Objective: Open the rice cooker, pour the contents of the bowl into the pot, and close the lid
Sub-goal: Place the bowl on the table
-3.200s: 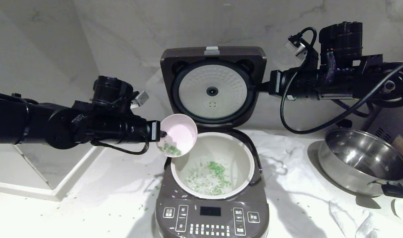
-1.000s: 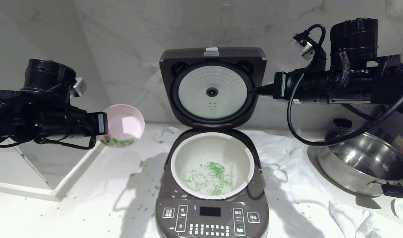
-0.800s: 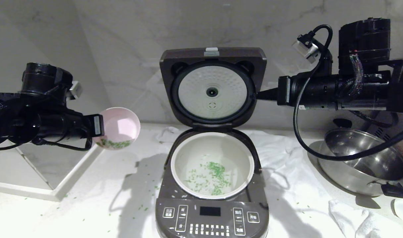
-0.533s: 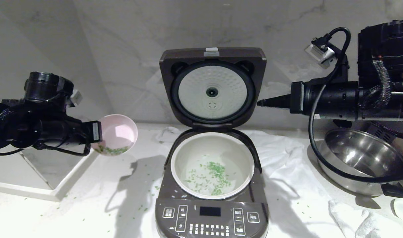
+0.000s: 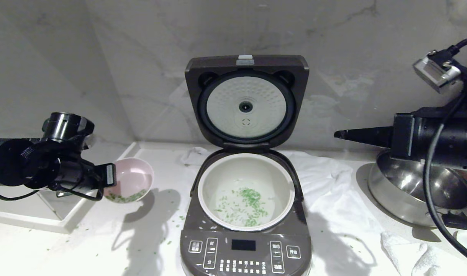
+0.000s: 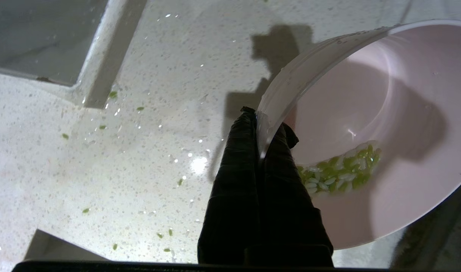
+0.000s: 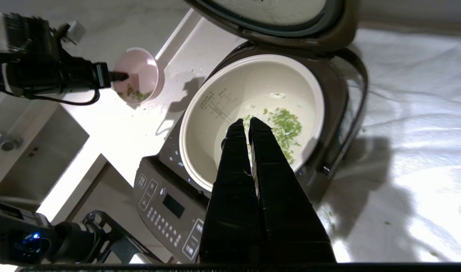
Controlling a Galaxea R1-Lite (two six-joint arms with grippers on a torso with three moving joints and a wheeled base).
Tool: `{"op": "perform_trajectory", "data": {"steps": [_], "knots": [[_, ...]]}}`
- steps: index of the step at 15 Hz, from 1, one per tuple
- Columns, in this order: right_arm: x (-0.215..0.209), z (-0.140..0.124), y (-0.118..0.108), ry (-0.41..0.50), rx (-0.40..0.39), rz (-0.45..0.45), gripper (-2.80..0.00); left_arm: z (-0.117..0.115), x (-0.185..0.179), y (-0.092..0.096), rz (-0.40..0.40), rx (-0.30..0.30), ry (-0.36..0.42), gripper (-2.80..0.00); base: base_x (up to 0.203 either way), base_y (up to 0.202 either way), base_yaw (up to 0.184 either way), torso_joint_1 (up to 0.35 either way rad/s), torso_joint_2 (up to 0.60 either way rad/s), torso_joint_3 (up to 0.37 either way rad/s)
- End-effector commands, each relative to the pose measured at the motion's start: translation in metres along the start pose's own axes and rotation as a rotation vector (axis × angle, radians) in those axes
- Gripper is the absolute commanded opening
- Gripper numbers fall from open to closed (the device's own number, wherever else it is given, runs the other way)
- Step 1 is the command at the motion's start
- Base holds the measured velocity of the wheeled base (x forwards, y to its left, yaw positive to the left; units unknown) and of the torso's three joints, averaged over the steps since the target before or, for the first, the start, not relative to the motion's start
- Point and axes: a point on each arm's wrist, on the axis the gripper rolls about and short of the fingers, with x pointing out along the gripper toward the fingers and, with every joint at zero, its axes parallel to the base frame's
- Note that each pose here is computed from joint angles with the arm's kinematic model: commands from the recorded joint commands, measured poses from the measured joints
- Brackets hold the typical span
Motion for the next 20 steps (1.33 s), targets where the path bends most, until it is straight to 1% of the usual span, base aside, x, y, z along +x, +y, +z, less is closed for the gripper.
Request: {"op": "perform_trajectory", "data": {"steps": [1,3,5,8,10,12,14,15,16,18,20], "knots": [[-0.035,-0.005,0.009,-0.075,-0.019,0.003,-2.80,-0.010,0.008,0.012,0.041,-0.016,0.050,-2.80,0.000,0.000,0.000,0.000,0.00,0.000],[-0.061,-0.014,0.014,-0.133,-0.032,-0.030,-2.80,-0.014,0.012,0.026,0.075,-0.041,0.076,-2.80,0.000,0.000,0.000,0.000,0.00,0.000],[-0.088,-0.025,0.017,-0.206,-0.043,-0.068,-2.80,-0.020,0.013,0.041,0.093,-0.045,0.103,-2.80,0.000,0.000,0.000,0.000,0.00,0.000],[-0.130,-0.049,0.020,-0.302,-0.079,-0.136,-2.80,-0.036,0.011,0.062,0.041,-0.031,0.167,-2.80,0.000,0.000,0.000,0.000,0.00,0.000],[-0.155,-0.068,0.021,-0.349,-0.107,-0.199,-2.80,-0.045,0.012,0.072,0.045,-0.044,0.198,-2.80,0.000,0.000,0.000,0.000,0.00,0.000],[-0.177,-0.083,0.021,-0.398,-0.131,-0.290,-2.80,-0.051,0.012,0.081,0.059,-0.069,0.216,-2.80,0.000,0.000,0.000,0.000,0.00,0.000],[-0.191,-0.094,0.020,-0.444,-0.180,-0.434,-2.80,-0.054,0.011,0.089,0.055,-0.094,0.226,-2.80,0.000,0.000,0.000,0.000,0.00,0.000],[-0.196,-0.099,0.020,-0.469,-0.202,-0.502,-2.80,-0.055,0.011,0.092,0.054,-0.096,0.232,-2.80,0.000,0.000,0.000,0.000,0.00,0.000],[-0.203,-0.106,0.022,-0.494,-0.232,-0.555,-2.80,-0.055,0.012,0.096,0.046,-0.106,0.235,-2.80,0.000,0.000,0.000,0.000,0.00,0.000],[-0.215,-0.121,0.028,-0.512,-0.291,-0.655,-2.80,-0.055,0.014,0.100,0.031,-0.122,0.238,-2.80,0.000,0.000,0.000,0.000,0.00,0.000],[-0.224,-0.136,0.034,-0.532,-0.325,-0.750,-2.80,-0.056,0.016,0.101,0.030,-0.121,0.244,-2.80,0.000,0.000,0.000,0.000,0.00,0.000]]}}
